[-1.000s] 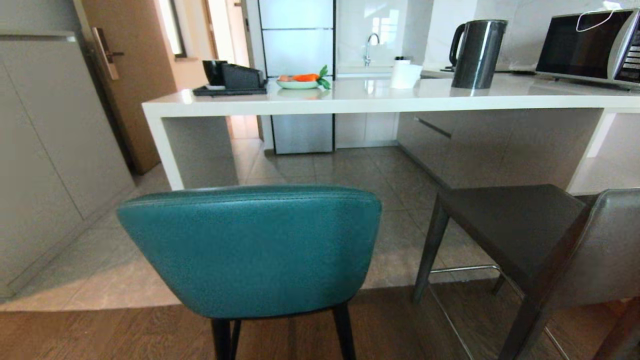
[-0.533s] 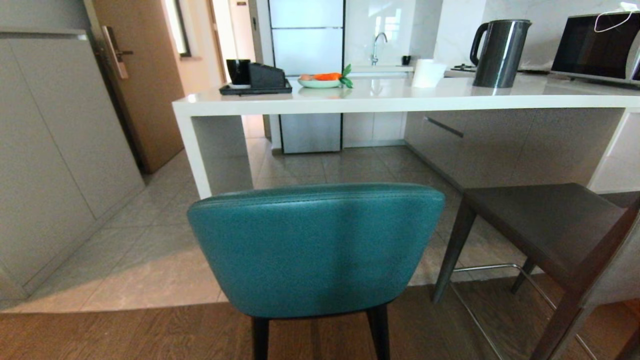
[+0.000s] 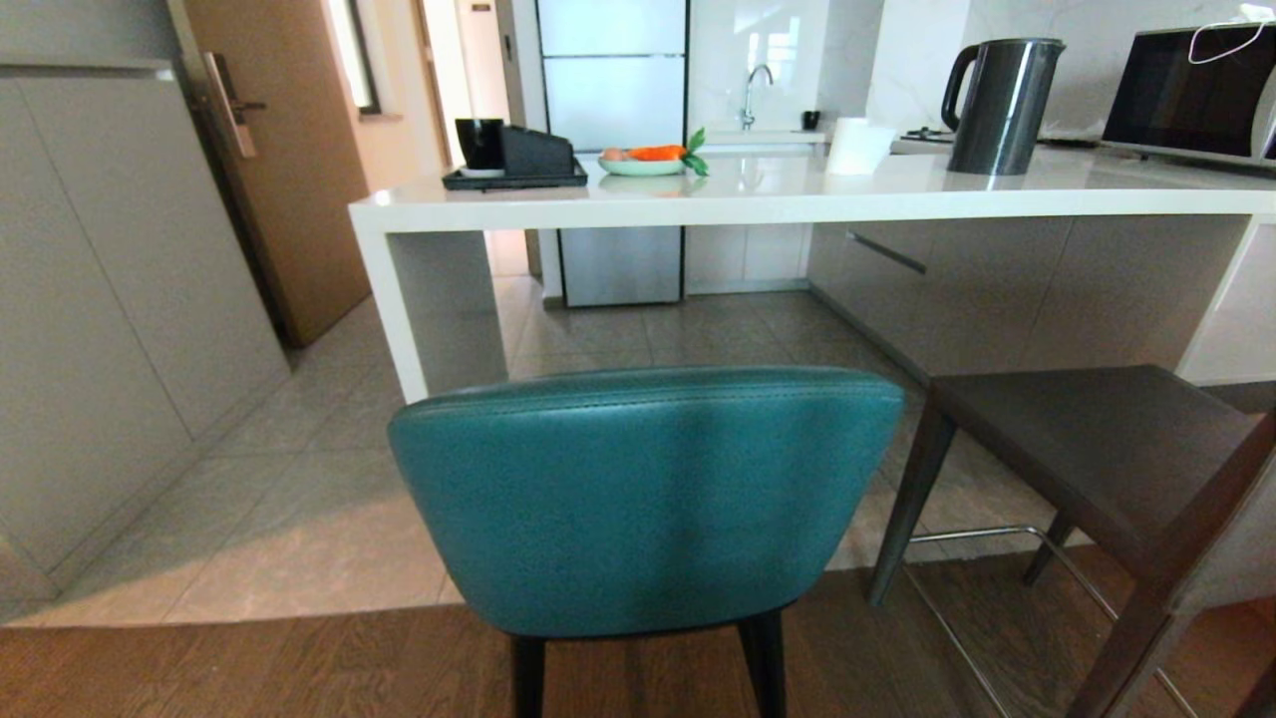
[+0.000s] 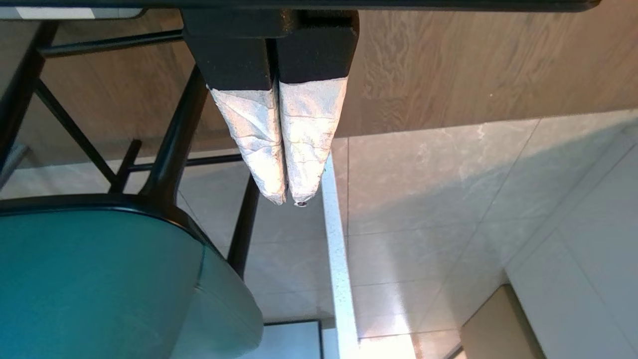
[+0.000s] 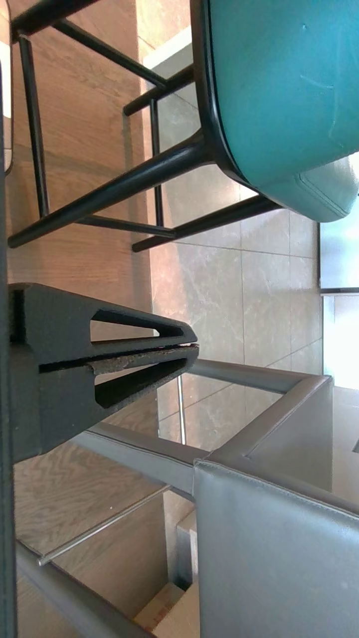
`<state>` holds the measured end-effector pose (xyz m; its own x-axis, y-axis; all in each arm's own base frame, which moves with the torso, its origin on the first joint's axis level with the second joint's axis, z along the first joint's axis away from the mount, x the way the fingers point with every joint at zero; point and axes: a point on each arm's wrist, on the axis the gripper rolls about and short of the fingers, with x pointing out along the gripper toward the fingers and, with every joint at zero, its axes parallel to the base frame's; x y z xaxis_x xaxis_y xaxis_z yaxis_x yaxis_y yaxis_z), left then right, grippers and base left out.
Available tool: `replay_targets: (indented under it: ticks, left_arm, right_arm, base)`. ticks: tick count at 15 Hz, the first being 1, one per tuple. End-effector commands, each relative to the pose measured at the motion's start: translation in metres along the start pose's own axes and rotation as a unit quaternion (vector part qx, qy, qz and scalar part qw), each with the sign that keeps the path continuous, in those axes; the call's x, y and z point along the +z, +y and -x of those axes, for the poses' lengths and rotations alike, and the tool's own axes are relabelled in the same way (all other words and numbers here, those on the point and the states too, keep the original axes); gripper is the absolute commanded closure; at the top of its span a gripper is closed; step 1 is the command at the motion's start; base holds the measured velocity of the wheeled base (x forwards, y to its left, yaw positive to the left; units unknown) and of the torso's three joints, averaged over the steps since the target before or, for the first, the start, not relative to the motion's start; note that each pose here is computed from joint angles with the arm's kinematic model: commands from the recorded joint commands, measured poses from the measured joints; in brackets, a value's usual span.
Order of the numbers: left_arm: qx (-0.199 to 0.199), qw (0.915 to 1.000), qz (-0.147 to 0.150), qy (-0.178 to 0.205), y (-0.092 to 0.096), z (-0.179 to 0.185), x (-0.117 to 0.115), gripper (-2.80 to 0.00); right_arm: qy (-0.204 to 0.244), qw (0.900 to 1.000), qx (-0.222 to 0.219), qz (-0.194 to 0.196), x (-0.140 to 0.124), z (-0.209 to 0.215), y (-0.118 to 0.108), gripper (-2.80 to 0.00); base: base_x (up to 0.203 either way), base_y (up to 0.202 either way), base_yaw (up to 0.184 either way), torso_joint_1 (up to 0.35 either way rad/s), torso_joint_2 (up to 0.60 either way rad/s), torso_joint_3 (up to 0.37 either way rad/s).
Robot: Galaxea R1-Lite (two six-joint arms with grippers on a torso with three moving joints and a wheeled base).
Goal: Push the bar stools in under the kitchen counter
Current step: Push the blue chair back under the dining table
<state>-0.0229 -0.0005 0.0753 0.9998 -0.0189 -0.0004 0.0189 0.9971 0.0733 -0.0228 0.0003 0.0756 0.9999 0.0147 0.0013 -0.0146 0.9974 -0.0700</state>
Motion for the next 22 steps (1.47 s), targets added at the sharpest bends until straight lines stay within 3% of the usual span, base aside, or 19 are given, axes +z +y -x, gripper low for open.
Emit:
replay_targets:
  ticks: [1,8,10,11,13,16,20,22]
  left_arm:
    - [0.003,1.0000,0.004,0.002,0.000,0.000,-0.001,0.00]
    - [0.004,0.9998,0.018,-0.009,0.000,0.001,0.003,0.00]
    - [-0.011,0.9984,0.039,-0.041,0.002,0.007,0.034,0.00]
    - [-0.021,0.9982,0.048,-0.029,0.002,0.004,0.048,0.00]
    - [-0.037,0.9977,0.057,0.000,0.004,-0.014,0.071,0.00]
    - [-0.067,0.9960,0.056,0.019,0.005,-0.053,0.093,0.00]
    - [-0.103,0.9923,0.056,0.040,0.002,-0.115,0.103,0.00]
    - [-0.120,0.9900,0.057,0.048,-0.003,-0.144,0.101,0.00]
  right_arm:
    - [0.003,1.000,0.001,0.000,-0.001,0.000,0.000,0.00]
    - [0.000,1.000,-0.010,-0.023,0.001,0.000,0.000,0.00]
    - [-0.012,1.000,-0.008,-0.025,0.026,0.002,-0.002,0.00]
    - [0.005,1.000,-0.005,-0.029,0.038,-0.003,-0.003,0.00]
    - [0.034,0.999,0.010,-0.040,0.057,-0.019,-0.004,0.00]
    - [0.038,0.998,0.034,-0.047,0.083,-0.057,-0.005,0.00]
    - [0.043,0.996,0.056,-0.056,0.100,-0.127,-0.004,0.00]
    - [0.021,0.995,0.084,-0.056,0.105,-0.158,0.004,0.00]
  base:
    - [0.000,0.000,0.000,0.000,0.00,0.000]
    - [0.000,0.000,0.000,0.000,0.00,0.000]
    - [0.000,0.000,0.000,0.000,0.00,0.000]
    - [0.000,0.000,0.000,0.000,0.00,0.000]
    - [0.000,0.000,0.000,0.000,0.00,0.000]
    - [0.000,0.000,0.000,0.000,0.00,0.000]
    - [0.000,0.000,0.000,0.000,0.00,0.000]
    - [0.000,0.000,0.000,0.000,0.00,0.000]
